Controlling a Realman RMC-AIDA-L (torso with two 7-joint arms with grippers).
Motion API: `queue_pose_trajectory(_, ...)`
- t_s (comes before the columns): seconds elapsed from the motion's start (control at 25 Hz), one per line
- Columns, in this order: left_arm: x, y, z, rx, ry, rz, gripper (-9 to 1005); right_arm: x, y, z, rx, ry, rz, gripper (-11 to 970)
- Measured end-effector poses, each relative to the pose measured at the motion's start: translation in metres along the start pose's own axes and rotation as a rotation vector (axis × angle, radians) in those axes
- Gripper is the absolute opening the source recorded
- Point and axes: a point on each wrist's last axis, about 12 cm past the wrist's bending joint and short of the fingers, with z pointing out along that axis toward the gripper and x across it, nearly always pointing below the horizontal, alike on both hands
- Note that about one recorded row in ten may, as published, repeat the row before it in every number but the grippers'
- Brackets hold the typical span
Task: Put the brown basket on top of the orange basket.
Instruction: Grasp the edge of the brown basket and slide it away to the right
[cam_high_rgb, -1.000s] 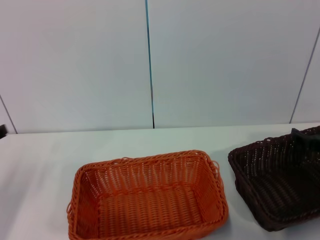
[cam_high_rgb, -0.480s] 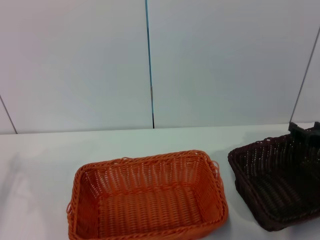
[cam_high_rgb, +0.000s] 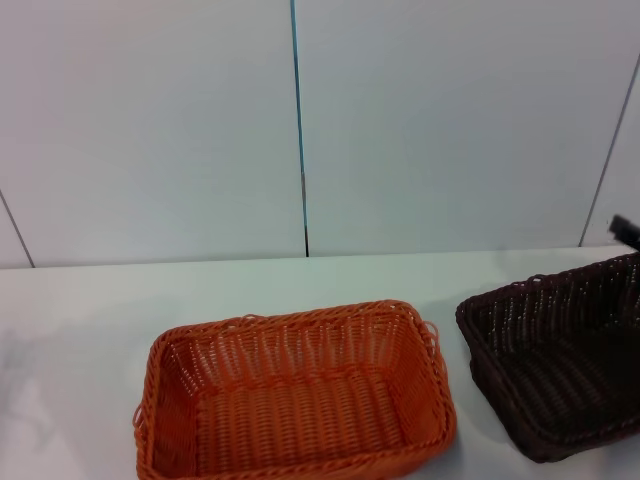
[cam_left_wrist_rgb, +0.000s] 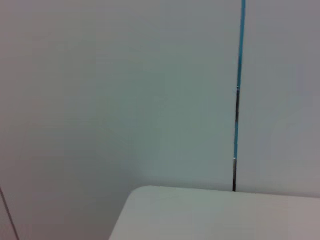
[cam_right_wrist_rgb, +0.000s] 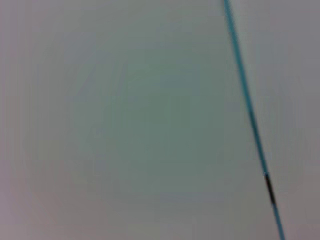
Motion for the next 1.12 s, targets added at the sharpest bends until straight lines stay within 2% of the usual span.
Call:
queue_pose_trajectory(0.24, 0.004, -0.003, 0.001, 0.004, -0.006, 0.006, 894, 0.022, 0.016, -0.017, -0.042, -0.023, 0.022, 734)
queue_pose_trajectory(0.72, 0.009, -0.004, 0.001, 0.006, -0.006, 0.021, 894, 0.057, 0.044, -0.028, -0.101, -0.189, 0.063, 733)
queue_pose_trajectory(0.88, 0.012, -0.004, 0.001, 0.008, 0.002, 0.019, 893, 0.068, 0.048, -0.024, -0.137, -0.246, 0.033, 732)
queue_pose_trajectory(1.12, 0.015, -0.003, 0.0, 0.009, 0.009, 0.02, 893, 0.079, 0.042, -0.009, -0.188, -0.381, -0.028, 731)
